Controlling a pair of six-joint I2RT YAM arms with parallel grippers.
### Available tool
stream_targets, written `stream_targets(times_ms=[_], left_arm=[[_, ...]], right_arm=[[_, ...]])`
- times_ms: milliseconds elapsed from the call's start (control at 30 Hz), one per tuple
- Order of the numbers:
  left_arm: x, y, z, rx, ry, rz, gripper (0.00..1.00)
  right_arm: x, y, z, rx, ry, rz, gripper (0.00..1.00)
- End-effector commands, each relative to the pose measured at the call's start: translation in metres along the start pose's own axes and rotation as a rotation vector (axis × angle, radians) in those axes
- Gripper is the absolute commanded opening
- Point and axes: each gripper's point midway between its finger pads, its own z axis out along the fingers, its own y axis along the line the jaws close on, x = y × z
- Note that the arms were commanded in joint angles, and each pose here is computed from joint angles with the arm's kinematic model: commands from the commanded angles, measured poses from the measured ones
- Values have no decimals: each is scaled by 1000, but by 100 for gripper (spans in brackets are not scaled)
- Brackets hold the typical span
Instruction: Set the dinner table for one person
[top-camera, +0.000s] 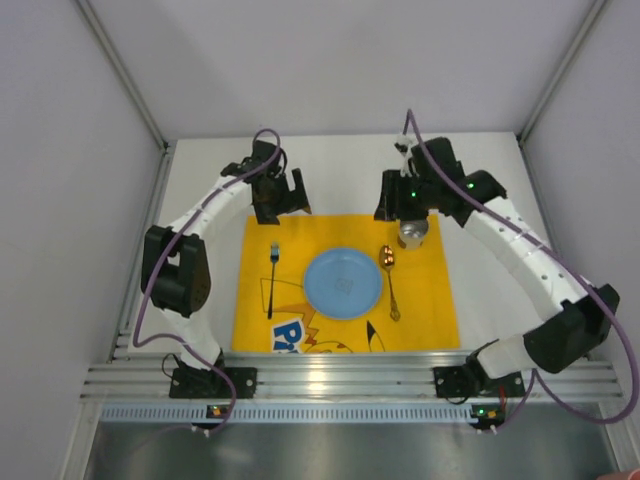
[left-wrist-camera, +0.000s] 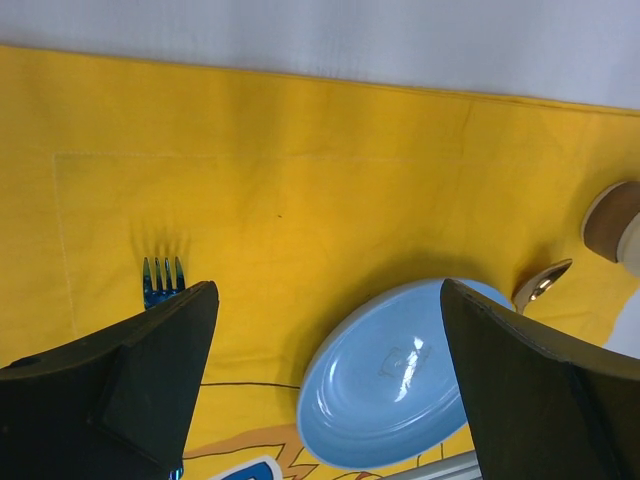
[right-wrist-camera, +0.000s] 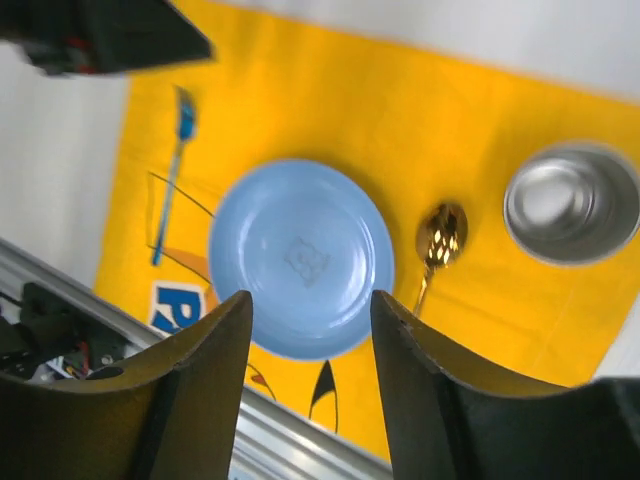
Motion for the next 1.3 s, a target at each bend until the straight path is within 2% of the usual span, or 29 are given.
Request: stream_targets(times_ms=[0,33,67,133,167,233,267,300,333,367,400,433,467,500,533,567,633,700,800,833,1000,1033,1100,1167,1267], left_arm=[[-22,-25,-40,92,-91,-18,98],[-25,-29,-43,110,-109,-15,98],[-27,-33,-54,132,-135,-12,98],[-31,-35,-58,145,-172,7,98],[-36,-35,-65,143,-214,21,98],[-34,-25,-70,121,-265,45,99],[-51,-11,-76,44,-374,45,99],[-48,10,-74,-40,-423,62,99],[-55,7,-107,-30,-560,94,99],[-84,12,-136,-72,-776,151,99],[-66,34,-123,-118,-817,196,99],[-67,35,-159,-112,-958,298,99],[-80,28,-186,-68,-1141,320,99],[-53,52,-154,-125,-1103,431,99],[-48,63,-163,-186,-1145,528,99],[-44,75,-156,-213,-1124,532,99],[-36,109,-131,-274,-1038,479,99],[-32,124,-122,-274,-1032,447,99],[-25,133,-105,-186,-1028,384,99],[-22,127,-93,-112,-1006,361,99],[-15,159,-59,-153,-974,293,99],[-13,163,-46,-150,-946,290,99],[-21,157,-43,-121,-971,305,99],[-27,158,-26,-141,-898,320,99],[-31,163,-19,-177,-871,366,98]], right_arm=[[-48,51,-88,-193,-230,-189,53],[-58,53,-102,-188,-290,-197,59],[-67,52,-117,-175,-349,-174,70],[-81,41,-146,-120,-500,-138,99],[-71,28,-131,-83,-496,-127,100],[-79,6,-147,-3,-673,-75,100],[-59,-13,-122,46,-640,-29,100],[-54,-20,-130,62,-679,-15,100],[-51,-24,-128,71,-681,-12,100],[-46,-26,-122,73,-665,-8,100],[-43,-26,-122,71,-657,-1,100],[-41,-27,-123,73,-646,14,100],[-40,-25,-122,64,-640,40,100],[-39,-24,-121,62,-630,44,100],[-39,-20,-122,37,-623,43,100],[-39,-17,-122,22,-618,41,100],[-39,-10,-121,-9,-604,31,100],[-40,-3,-120,-38,-592,17,100],[-40,3,-122,-64,-587,-6,100],[-40,3,-123,-67,-585,-12,100],[-39,6,-122,-77,-574,-33,100],[-39,6,-122,-81,-572,-34,100],[-39,8,-122,-89,-568,-37,100],[-37,11,-122,-101,-558,-46,100],[-38,10,-123,-95,-558,-49,100]])
